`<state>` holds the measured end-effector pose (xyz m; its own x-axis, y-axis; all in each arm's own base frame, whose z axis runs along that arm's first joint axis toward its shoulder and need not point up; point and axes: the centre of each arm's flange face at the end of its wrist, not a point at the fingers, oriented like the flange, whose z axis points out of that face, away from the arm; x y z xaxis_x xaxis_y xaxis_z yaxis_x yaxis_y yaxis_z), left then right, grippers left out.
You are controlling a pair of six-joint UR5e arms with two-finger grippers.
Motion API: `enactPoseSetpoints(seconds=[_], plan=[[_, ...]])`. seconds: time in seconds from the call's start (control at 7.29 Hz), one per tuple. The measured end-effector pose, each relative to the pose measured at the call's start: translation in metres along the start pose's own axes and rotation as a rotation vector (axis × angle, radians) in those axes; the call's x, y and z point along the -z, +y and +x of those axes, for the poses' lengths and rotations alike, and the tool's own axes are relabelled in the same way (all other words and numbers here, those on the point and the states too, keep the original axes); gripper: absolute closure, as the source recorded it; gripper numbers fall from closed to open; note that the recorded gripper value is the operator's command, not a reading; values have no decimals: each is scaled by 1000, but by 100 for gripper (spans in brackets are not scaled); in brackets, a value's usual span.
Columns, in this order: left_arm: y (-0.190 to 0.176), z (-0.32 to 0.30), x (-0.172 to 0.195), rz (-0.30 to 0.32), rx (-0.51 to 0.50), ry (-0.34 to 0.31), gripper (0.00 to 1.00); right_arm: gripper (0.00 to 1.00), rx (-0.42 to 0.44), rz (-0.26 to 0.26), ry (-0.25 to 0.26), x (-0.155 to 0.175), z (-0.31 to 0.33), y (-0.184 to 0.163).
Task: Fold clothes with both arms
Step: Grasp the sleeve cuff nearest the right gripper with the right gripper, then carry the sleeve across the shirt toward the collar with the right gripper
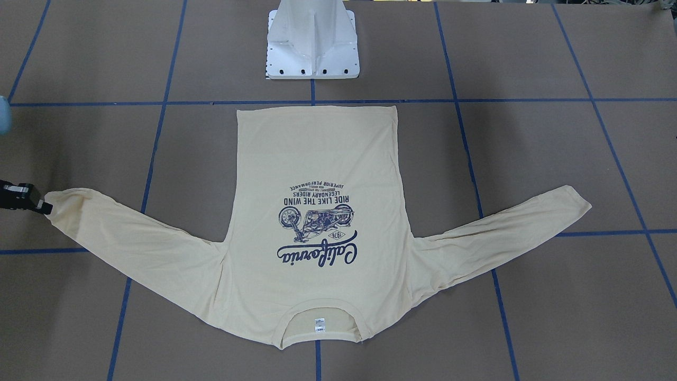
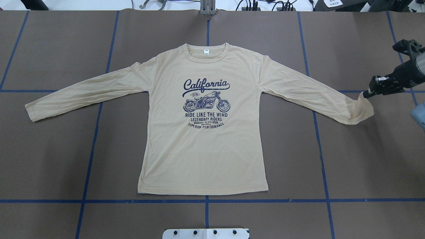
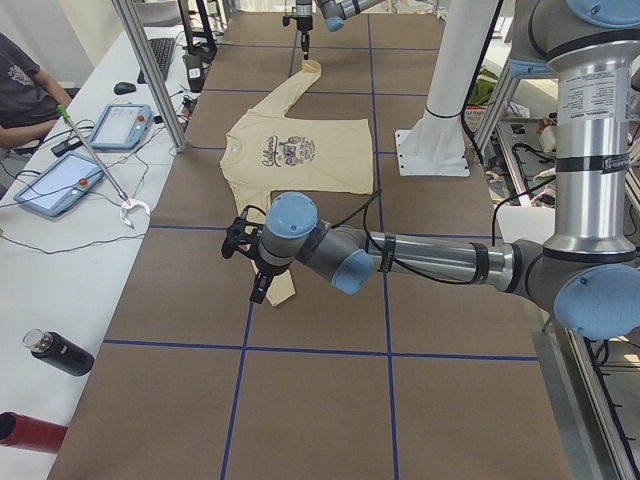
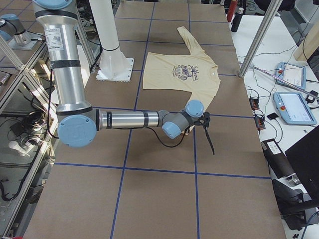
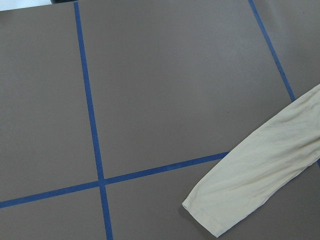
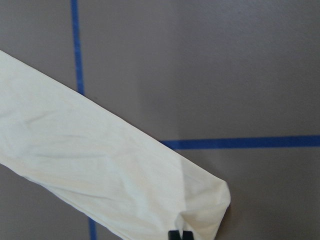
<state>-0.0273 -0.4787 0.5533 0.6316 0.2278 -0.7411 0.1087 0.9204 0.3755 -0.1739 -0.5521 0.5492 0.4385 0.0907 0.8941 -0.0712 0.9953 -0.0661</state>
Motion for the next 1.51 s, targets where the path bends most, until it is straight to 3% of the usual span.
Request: enactPoseSetpoints(seconds=[0.27, 0.55, 0.82, 1.1, 1.51], plan=[[1, 0, 0, 0, -5, -1, 0, 100, -64, 75, -31, -12, -115, -7], [3, -2, -1, -3, -7, -2, 0, 100, -104, 176, -40, -82, -272, 13], [4, -3, -2, -6, -3, -3, 0, 100, -145, 289, -19, -120, -425, 7], [6, -7, -4, -12, 3, -4, 0, 100, -152, 369, -7, -136, -532, -3], [7, -9, -7, -9, 0, -2, 0, 100, -143, 462, -1, -176, -639, 33]])
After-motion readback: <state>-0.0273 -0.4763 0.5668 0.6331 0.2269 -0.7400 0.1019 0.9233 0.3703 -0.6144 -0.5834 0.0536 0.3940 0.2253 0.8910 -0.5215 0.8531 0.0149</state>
